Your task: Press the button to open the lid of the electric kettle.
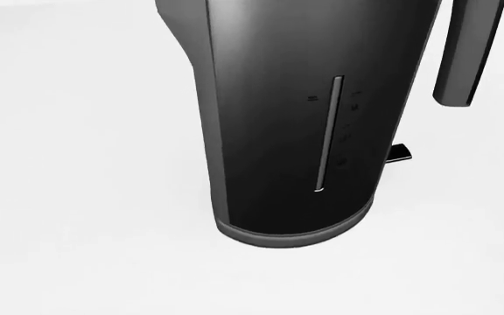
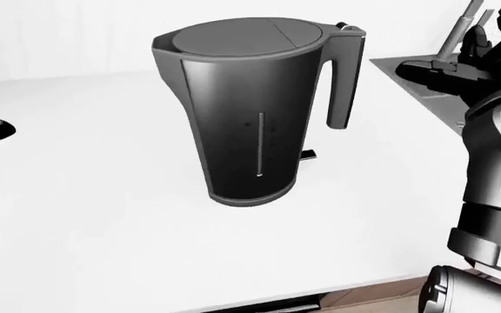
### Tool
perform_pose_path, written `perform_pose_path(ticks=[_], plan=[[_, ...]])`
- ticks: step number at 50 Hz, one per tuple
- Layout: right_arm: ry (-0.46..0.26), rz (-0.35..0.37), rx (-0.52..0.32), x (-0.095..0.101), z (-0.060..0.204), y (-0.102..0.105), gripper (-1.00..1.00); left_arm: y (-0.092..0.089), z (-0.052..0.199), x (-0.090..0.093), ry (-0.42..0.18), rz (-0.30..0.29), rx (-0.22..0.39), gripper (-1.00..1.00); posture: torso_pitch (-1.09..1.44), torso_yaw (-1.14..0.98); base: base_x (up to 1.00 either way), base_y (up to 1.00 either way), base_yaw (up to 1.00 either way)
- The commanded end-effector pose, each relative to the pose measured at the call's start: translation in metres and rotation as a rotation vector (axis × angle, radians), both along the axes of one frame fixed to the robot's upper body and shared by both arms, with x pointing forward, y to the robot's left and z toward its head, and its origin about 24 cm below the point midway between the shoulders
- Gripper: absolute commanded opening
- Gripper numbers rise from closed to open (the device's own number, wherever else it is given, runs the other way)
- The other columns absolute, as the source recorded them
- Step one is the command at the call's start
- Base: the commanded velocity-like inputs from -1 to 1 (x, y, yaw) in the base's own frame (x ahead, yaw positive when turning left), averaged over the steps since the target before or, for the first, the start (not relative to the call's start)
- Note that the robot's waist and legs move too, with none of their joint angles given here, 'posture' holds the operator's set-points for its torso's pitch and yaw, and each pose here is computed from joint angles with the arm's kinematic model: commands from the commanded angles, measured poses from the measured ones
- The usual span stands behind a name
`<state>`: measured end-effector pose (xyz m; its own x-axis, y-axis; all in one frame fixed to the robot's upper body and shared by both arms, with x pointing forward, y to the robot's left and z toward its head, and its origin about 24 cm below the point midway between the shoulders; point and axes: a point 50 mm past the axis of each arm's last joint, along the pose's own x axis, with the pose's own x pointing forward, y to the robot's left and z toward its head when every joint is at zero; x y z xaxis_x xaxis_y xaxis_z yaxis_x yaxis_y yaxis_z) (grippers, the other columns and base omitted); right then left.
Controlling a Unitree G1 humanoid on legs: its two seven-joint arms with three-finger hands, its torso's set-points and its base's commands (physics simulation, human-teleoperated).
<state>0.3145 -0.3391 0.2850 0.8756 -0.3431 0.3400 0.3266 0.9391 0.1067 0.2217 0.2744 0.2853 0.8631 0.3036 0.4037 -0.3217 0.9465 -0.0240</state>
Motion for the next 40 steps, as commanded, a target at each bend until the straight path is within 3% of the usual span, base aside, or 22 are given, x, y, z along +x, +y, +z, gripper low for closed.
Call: perform_pose_path(ticks=[1,40], plan=[[-0.095,-0.006,-0.040,-0.0085,0.0231,0.0007,1.00,-0.0004,0.0139,-0.0075,-0.079,0.011,0.028,1.00,0.00,0.00,0.00,-0.14,0.00],[-0.104,0.020,-0.063,-0.0105,0.0230,0.0051,1.00,0.0002,0.0145,-0.0081,-0.081,0.013,0.028,1.00,0.00,0.00,0.00,-0.10,0.00]])
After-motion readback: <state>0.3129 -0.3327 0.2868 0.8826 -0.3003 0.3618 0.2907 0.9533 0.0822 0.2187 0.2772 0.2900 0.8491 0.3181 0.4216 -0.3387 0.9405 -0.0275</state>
